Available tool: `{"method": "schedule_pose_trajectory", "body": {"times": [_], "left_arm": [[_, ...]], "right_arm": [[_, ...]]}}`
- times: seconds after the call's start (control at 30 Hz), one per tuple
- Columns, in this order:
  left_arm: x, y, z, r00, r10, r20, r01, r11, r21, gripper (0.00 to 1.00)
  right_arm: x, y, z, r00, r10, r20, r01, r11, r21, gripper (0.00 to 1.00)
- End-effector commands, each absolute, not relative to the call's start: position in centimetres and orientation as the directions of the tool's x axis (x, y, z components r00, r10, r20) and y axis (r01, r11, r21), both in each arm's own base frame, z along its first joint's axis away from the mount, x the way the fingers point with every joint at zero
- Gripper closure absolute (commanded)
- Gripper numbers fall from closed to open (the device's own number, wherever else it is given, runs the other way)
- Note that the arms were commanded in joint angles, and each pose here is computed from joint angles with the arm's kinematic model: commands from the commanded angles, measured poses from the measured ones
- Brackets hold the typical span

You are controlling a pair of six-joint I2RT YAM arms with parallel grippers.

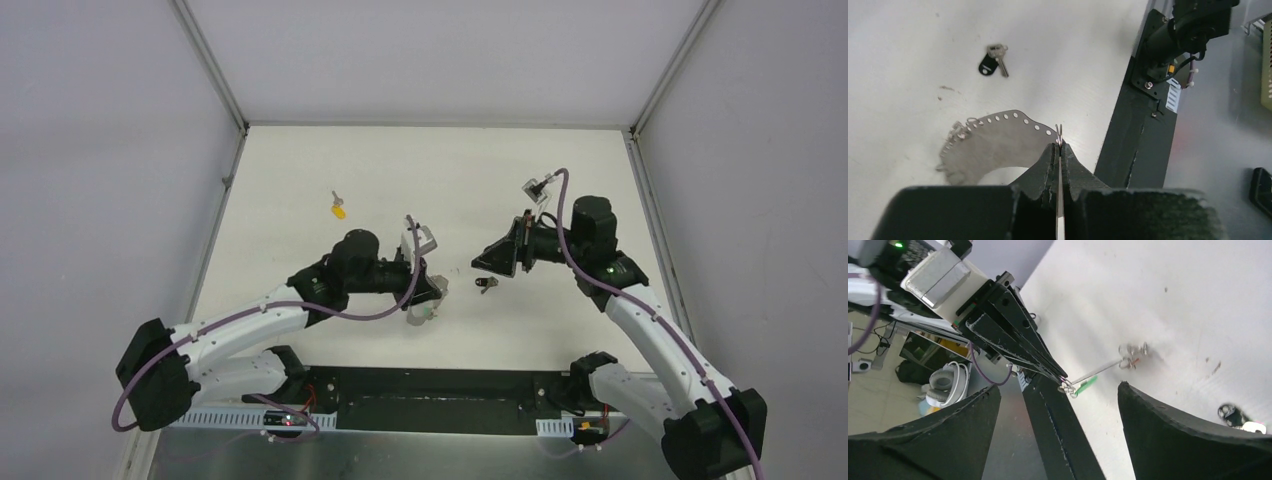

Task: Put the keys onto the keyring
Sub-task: Pick up the keyring from the center of the board, then adjust the keyring.

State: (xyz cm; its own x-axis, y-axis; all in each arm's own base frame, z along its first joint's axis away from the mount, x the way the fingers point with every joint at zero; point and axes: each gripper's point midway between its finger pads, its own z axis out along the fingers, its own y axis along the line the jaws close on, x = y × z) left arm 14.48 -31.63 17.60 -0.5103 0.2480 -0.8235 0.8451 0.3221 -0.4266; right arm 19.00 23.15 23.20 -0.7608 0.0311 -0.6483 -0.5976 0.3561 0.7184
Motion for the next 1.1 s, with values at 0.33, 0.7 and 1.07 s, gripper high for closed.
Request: {"method": "schedule_pose_trajectory", "body": {"times": [0.33, 0.7, 1.07], "left_arm": [[12.7, -30.2, 28.1, 0.219, -0.110, -0.969, 0.972, 0.116, 0.206, 1.00], [11.8, -30.5, 29.7, 0.294, -0.195, -0.936, 0.956, 0.079, 0.284, 1.00], [11.2, -30.4, 30.7, 0.283, -0.231, -0.931, 0.959, 0.057, 0.277, 1.00]], "right_arm": [[14.7, 25.6, 29.8, -0.208, 0.081, -0.975, -0.973, 0.087, 0.215, 0.00], [12.3, 28.2, 29.6, -0.135, 0.063, -0.989, -0.990, -0.043, 0.132, 0.46], [12.4, 29.6, 28.5, -0.101, 0.034, -0.994, -0.994, -0.045, 0.099, 0.74]]}}
